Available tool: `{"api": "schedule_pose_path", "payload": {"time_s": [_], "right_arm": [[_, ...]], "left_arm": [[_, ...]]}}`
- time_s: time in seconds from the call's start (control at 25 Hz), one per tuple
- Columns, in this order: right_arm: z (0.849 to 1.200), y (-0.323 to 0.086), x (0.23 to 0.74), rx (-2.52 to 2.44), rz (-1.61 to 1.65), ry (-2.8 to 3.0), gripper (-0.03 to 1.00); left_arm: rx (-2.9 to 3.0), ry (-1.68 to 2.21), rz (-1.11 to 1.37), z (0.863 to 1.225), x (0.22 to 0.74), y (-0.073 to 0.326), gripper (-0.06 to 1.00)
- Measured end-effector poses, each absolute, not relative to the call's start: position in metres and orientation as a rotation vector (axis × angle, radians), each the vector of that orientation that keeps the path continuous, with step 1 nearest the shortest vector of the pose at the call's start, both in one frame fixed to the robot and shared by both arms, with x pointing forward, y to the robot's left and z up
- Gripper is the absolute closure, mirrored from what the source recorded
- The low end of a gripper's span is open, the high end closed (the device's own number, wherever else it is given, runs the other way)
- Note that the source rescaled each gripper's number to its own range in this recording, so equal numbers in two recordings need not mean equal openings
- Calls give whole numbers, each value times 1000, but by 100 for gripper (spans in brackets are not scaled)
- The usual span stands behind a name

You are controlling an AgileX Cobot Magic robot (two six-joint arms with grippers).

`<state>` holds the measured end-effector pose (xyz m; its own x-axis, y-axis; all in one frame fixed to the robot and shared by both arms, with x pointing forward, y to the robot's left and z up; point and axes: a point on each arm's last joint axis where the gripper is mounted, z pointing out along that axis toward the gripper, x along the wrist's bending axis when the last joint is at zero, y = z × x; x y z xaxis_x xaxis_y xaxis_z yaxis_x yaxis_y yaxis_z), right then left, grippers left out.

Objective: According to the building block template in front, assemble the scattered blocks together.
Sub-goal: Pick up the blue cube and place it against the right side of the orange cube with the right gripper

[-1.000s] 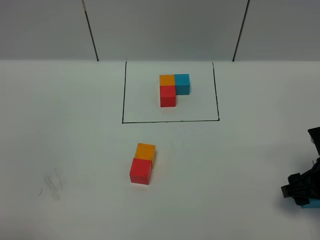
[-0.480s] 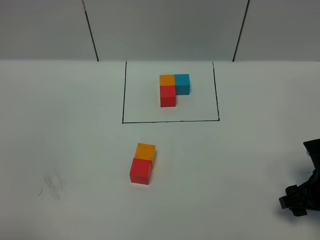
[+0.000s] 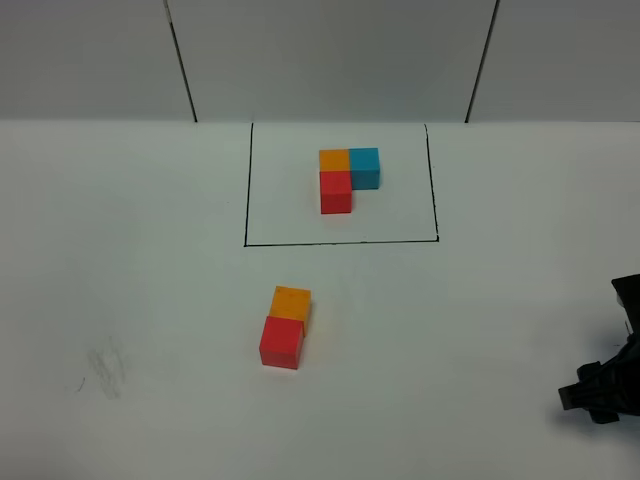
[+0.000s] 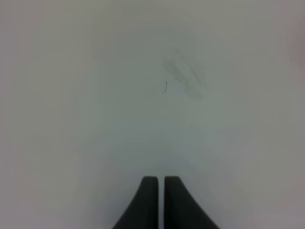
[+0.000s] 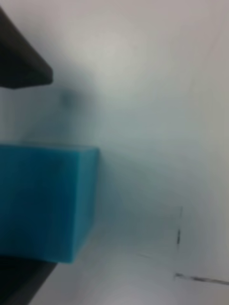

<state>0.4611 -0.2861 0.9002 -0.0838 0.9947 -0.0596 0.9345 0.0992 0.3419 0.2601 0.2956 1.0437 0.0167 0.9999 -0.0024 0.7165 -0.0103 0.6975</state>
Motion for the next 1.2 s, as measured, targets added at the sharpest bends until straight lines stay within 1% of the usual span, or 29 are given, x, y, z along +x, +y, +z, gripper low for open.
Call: {"api": "schedule_pose_path", "payload": {"time_s": [0.12, 0.16, 0.2, 0.92, 1.08, 1.2], "right_arm": [[900, -286, 461, 1908, 312, 2107, 34], [900, -286, 461, 1904, 311, 2110, 41], [900, -286, 461, 1901, 311, 2111, 42], [902, -289, 463, 1848, 250, 2156, 42], [912, -289, 472, 1878, 229, 2141, 42], [929, -283, 478, 1834, 282, 2149, 42]], "left_arm": [[1780, 1752, 710, 1044, 260, 296, 94], [1780, 1752, 710, 1044, 260, 296, 94], [1780, 1752, 710, 1044, 260, 296, 94], [1780, 1752, 710, 1044, 260, 296, 94], [1780, 1752, 710, 1044, 260, 296, 94], [1780, 1752, 710, 1044, 260, 296, 94]]}}
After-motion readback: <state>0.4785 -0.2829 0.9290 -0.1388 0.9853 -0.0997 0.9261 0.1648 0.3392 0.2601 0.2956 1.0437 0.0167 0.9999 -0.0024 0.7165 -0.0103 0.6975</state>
